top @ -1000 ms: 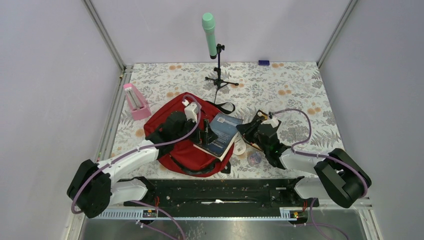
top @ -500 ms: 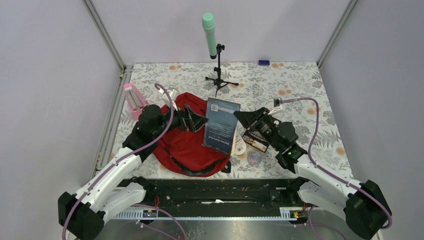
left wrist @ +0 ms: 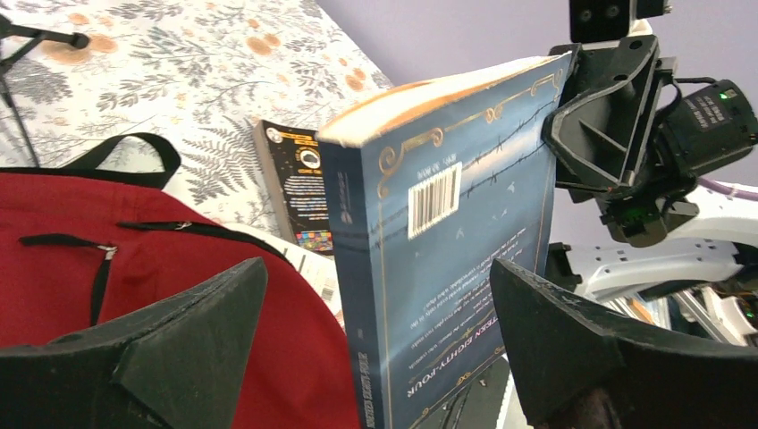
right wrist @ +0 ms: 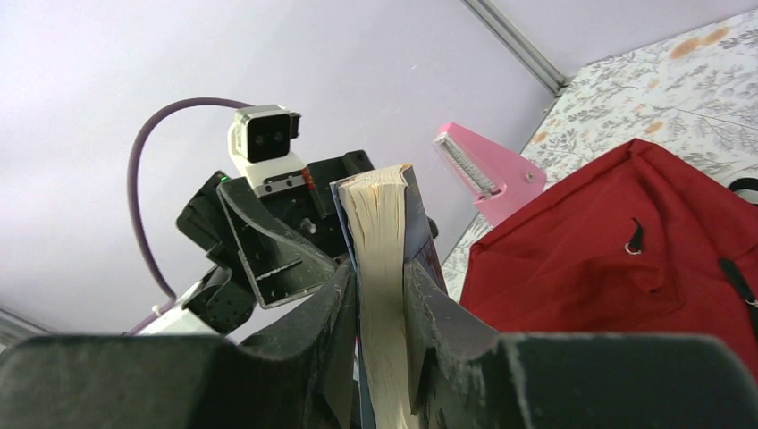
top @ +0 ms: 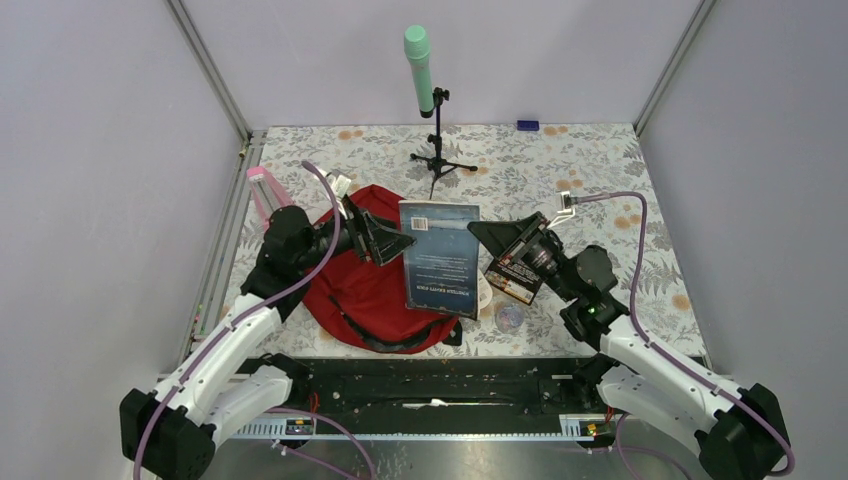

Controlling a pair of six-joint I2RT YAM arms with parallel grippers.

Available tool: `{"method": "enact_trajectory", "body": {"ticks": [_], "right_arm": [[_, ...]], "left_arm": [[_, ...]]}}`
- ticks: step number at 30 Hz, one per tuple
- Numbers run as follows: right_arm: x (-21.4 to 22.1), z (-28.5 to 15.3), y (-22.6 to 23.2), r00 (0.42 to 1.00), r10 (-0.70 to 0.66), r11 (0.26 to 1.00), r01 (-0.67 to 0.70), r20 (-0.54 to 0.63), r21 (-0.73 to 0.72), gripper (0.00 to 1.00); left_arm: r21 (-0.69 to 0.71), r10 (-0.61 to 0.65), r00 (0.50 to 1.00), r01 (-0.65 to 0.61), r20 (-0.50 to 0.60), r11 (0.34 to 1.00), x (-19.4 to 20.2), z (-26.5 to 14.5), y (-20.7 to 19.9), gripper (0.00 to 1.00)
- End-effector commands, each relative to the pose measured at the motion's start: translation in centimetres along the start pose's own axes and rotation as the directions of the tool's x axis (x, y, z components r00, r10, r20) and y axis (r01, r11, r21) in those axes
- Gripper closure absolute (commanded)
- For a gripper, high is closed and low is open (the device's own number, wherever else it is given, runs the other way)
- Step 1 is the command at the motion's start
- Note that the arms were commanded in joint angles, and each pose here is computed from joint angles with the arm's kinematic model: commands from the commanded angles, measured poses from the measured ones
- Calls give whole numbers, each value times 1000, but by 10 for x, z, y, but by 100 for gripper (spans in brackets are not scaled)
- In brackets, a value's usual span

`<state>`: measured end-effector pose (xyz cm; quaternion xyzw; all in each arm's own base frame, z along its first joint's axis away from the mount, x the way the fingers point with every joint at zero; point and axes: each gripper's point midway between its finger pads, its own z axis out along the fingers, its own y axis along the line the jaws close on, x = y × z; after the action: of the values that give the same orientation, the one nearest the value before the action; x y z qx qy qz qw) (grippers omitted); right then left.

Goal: Pack the student bag
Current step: Pick up the book from the center of the board.

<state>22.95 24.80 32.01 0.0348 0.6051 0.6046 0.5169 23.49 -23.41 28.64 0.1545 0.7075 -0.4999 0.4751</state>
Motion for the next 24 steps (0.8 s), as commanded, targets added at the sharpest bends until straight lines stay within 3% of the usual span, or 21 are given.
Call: {"method": "enact_trajectory", "body": {"ticks": [1, 9, 10, 11, 17, 18, 21, 24], "right_arm": [[-47, -6, 88, 993, 10, 961, 23, 117, -276, 100], [-40, -1, 84, 996, 19, 959, 7, 89, -284, 100], [-39, 0, 82, 996, 18, 961, 7, 85, -276, 100], [-37, 1, 80, 997, 15, 964, 7, 79, -267, 100], [-18, 7, 46, 996, -80, 984, 84, 27, -160, 100], [-14, 6, 39, 994, -106, 985, 106, 9, -138, 100], [-2, 3, 23, 974, -220, 973, 214, -58, -87, 97], [7, -1, 9, 949, -292, 956, 288, -122, -51, 65]], "left_arm": [[139, 14, 1000, -15, 7, 990, -5, 3, -21, 1], [231, -54, 998, 58, -26, 971, 7, 12, -26, 4], [262, -58, 998, 63, -25, 963, 7, 12, -32, 9], [296, -61, 998, 66, -25, 953, 8, 12, -38, 20], [417, -54, 998, 40, 23, 908, -2, 1, -67, 94], [421, -50, 998, 33, 29, 906, -2, -1, -69, 100], [443, -22, 999, 1, 43, 896, -3, -9, -78, 100], [480, 11, 999, -35, 52, 876, -5, -20, -91, 100]]}}
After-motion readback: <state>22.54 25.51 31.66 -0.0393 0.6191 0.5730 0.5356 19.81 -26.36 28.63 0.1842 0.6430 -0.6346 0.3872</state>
